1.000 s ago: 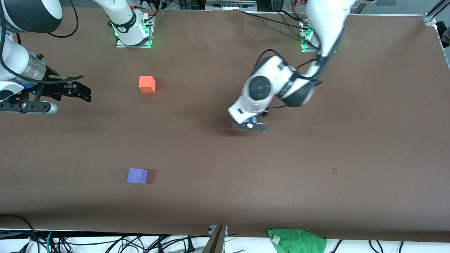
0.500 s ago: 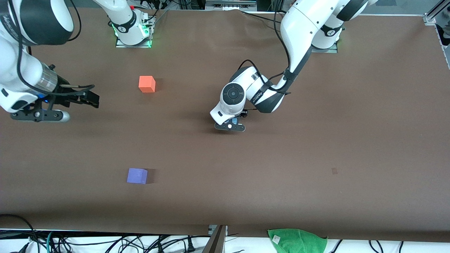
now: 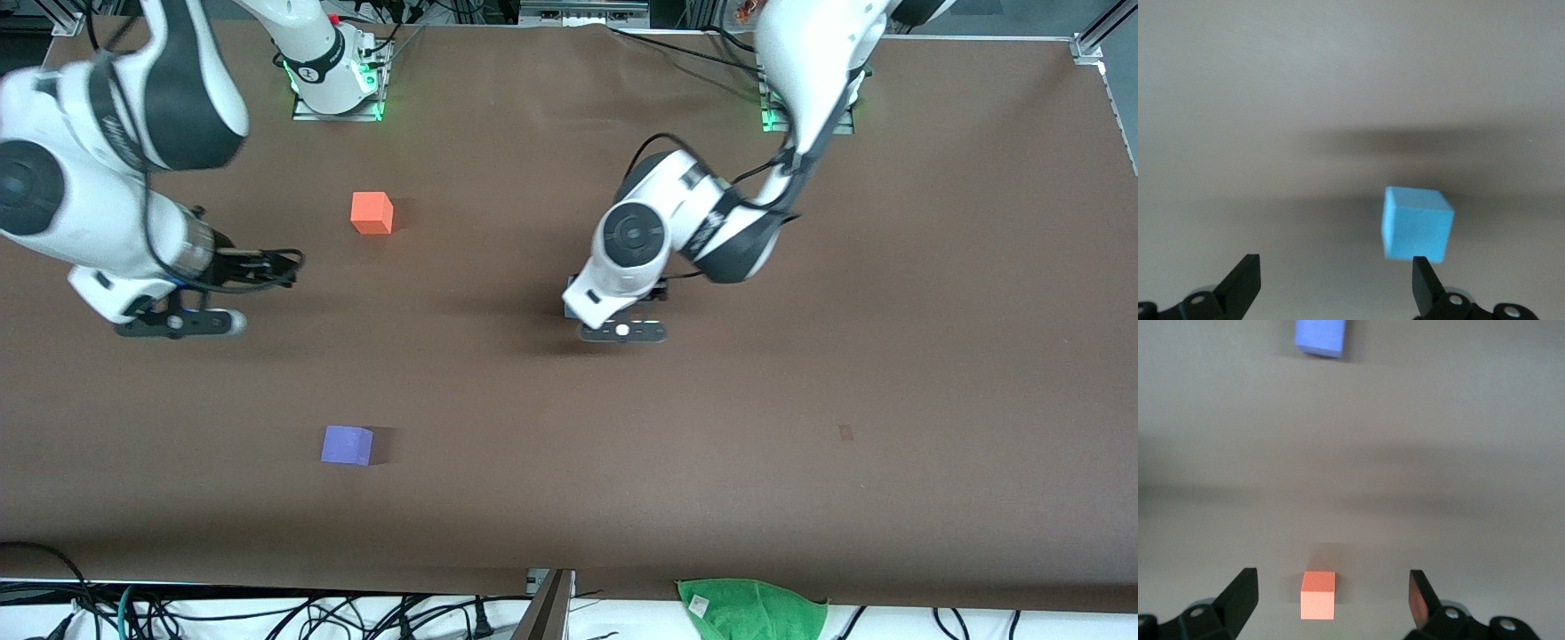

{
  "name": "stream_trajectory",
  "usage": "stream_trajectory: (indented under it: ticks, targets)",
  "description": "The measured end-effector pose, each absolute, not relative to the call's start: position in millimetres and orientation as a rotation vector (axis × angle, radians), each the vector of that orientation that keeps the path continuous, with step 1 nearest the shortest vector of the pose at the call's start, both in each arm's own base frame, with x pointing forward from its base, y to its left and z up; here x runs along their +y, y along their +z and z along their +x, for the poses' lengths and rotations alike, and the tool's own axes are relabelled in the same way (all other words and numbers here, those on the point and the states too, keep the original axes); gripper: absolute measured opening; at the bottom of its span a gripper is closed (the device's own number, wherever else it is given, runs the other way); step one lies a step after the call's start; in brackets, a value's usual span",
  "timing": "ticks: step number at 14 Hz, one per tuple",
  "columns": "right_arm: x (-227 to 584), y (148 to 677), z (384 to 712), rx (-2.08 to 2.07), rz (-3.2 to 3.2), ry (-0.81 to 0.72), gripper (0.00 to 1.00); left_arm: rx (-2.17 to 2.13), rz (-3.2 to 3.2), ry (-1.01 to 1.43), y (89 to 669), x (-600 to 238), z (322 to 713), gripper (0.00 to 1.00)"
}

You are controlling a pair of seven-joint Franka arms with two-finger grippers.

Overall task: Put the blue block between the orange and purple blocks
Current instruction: 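Set the blue cube down with the left gripper and open it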

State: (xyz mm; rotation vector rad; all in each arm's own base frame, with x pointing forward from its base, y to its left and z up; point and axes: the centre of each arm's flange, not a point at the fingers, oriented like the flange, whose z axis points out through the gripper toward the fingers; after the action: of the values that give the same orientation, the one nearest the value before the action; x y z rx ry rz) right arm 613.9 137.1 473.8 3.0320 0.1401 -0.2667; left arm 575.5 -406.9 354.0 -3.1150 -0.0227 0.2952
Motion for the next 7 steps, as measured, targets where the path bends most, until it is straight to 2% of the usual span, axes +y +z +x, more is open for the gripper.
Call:
stream_trajectory:
  ticks: [4, 7]
  targets:
    - [188, 461, 603, 0.258, 3.009, -0.291, 1.00, 0.099, -3.118, 0.293, 447, -298, 606, 1.00]
    - [217, 443, 607, 0.207, 3.130, -0.295, 1.00, 0.203, -3.126, 0.288, 503, -212, 615, 1.00]
